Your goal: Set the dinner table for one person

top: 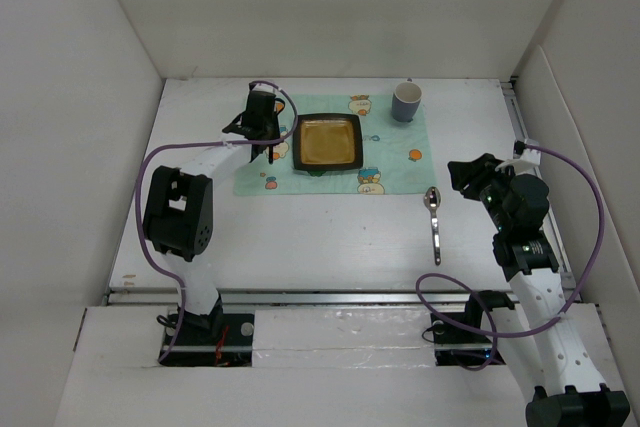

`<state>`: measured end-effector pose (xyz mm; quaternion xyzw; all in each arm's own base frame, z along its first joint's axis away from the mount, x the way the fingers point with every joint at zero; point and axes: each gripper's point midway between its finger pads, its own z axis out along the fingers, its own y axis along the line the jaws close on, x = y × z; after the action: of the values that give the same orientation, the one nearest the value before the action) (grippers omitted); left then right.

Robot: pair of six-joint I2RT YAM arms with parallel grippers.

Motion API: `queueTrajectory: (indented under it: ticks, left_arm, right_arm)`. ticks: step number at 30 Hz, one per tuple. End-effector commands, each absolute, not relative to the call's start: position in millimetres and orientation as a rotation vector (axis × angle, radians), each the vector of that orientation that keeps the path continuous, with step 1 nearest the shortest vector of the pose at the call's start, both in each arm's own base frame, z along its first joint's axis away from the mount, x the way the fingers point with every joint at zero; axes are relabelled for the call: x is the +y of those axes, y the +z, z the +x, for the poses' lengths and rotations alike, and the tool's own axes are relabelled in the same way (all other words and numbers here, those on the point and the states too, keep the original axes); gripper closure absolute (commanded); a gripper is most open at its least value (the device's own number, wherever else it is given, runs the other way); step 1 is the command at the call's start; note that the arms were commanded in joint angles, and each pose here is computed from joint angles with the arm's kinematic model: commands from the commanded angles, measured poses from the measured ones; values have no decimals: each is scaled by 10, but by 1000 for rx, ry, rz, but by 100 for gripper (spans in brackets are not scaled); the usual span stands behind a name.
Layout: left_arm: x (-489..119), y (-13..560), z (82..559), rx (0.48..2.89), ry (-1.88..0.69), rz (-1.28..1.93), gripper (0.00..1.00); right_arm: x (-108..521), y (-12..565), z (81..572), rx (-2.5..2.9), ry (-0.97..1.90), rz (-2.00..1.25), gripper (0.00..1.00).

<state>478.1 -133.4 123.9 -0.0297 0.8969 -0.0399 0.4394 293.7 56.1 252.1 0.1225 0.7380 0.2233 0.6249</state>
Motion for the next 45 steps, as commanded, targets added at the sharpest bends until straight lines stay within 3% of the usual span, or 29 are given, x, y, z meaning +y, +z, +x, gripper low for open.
queueTrajectory:
  ticks: [1, 16, 28, 45]
  left_arm:
    - [-1383, 1320, 4855, 2184, -101, -42, 100]
    - [-1275, 826, 5034, 2231, 4, -50, 100]
    - [-1243, 782, 5181, 2243, 69, -35, 100]
    - [-1082, 527, 5075, 2354, 143, -37, 100]
  right_arm:
    - [590, 2662, 2965, 1642, 524, 245, 54]
    - [595, 2604, 2998, 1664, 522, 245, 54]
    - [589, 2608, 2998, 1662, 517, 244, 54]
    - [588, 2638, 2981, 1653, 518, 242, 54]
